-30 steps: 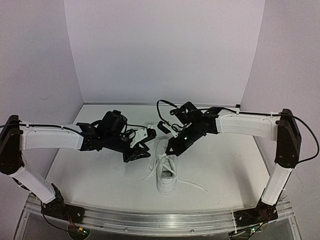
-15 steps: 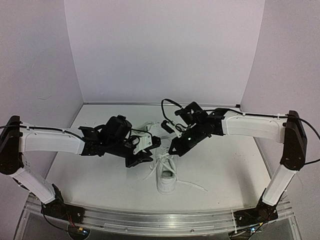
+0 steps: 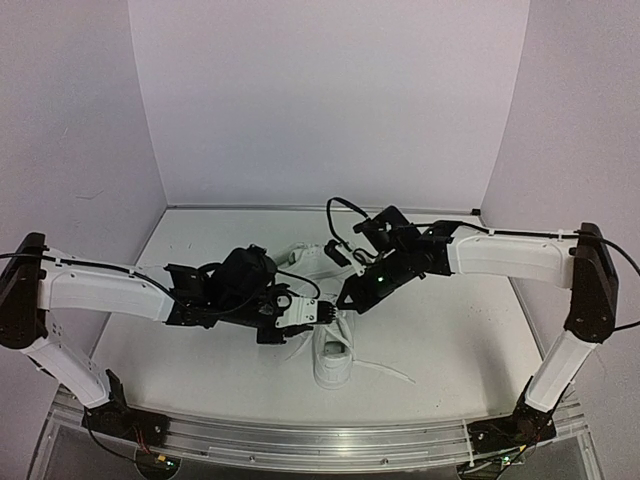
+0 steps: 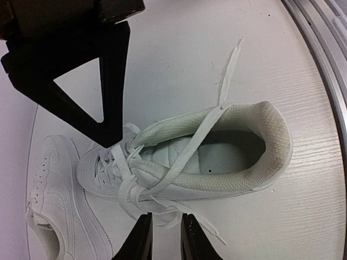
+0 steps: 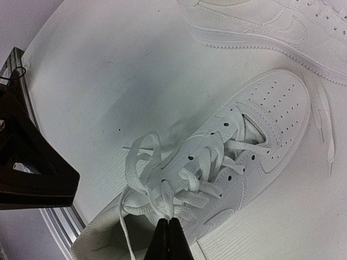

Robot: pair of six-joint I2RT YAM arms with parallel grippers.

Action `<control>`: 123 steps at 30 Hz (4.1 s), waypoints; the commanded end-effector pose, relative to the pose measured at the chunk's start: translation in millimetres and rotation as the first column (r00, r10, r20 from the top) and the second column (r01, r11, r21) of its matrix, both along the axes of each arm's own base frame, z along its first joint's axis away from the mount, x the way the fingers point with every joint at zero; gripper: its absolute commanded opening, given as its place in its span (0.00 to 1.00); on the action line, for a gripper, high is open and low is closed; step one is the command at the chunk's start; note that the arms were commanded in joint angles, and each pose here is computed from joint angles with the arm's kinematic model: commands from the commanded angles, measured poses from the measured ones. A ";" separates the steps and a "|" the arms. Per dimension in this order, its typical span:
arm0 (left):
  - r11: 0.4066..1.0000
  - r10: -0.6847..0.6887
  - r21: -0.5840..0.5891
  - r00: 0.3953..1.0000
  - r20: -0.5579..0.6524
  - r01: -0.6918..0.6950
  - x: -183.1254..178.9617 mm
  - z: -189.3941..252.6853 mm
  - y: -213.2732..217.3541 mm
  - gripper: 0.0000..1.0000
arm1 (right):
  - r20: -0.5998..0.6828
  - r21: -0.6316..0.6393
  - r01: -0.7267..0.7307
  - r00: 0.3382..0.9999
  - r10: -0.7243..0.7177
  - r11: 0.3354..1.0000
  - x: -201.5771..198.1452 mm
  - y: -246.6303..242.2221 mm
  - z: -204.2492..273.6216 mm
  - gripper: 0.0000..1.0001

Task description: Tie the shoes

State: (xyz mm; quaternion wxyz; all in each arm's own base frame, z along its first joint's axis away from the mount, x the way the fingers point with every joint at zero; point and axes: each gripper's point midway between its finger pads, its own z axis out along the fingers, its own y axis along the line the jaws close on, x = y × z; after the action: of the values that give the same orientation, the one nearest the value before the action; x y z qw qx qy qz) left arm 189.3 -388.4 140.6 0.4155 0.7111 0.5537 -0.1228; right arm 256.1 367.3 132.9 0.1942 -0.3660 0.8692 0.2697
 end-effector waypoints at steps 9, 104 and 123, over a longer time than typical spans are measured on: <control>0.996 -0.073 0.057 0.986 0.147 0.065 7.3 4.6 -31.3 0.21 | 0.019 0.079 0.019 1.000 -0.020 0.997 4.0 -0.9 19.9 0.00; 0.929 0.290 -0.157 0.923 -0.251 -0.335 62.9 -4.3 -53.3 0.00 | -0.092 0.287 0.119 0.991 -0.096 0.951 3.4 -6.7 24.3 0.00; 0.912 0.193 -0.281 0.916 -0.353 -0.300 53.9 -3.1 -68.0 0.00 | -0.155 0.342 0.127 0.985 -0.077 0.931 -2.7 1.0 17.9 0.00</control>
State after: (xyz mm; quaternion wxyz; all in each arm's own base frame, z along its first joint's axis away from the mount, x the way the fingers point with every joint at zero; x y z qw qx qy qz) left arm 240.6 -445.1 124.9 0.4203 0.5457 0.6871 -0.2312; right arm 257.5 363.0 139.0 0.2015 -0.2544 0.8532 0.4083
